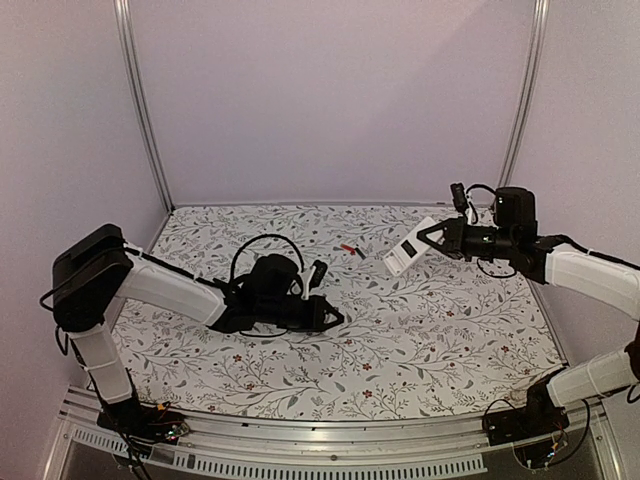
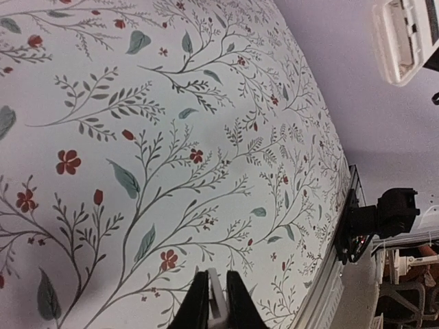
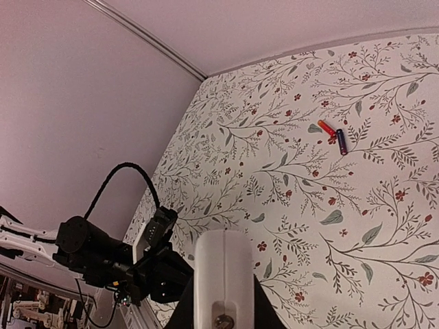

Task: Load the batteries into the remote control
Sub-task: Place the battery cover at the center of the board.

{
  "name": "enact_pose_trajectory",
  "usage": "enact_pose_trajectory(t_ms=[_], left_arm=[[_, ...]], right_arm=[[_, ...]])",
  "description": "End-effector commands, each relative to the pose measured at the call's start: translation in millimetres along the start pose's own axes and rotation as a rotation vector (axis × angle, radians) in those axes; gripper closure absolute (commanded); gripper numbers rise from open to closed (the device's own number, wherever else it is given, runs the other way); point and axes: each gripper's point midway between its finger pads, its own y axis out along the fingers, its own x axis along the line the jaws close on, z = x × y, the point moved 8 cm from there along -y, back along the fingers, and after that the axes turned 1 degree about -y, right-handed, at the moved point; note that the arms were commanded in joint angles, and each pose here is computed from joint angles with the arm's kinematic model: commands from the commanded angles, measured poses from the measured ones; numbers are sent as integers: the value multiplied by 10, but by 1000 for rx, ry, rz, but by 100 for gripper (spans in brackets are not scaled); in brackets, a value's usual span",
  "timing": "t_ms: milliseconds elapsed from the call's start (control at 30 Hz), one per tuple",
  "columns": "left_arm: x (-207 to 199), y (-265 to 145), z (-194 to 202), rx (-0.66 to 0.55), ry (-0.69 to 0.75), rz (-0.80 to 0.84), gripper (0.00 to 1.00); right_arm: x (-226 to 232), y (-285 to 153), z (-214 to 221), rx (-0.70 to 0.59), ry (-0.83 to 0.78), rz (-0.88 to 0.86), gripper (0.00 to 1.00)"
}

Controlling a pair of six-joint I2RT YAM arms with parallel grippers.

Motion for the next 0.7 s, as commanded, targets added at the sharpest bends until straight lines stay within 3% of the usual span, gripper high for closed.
enact_pose_trajectory(t_ms=[0,267,667], left_arm=[[133,98,34,76,-16,-20,89],[396,263,181,168,-58,-84,85],[488,156,80,169,12,-307,56]], right_arm=[[-59,44,74,44,2,-21,100],[-133,94,131,69,14,-13,100],[-244,105,126,67,28,21,100]])
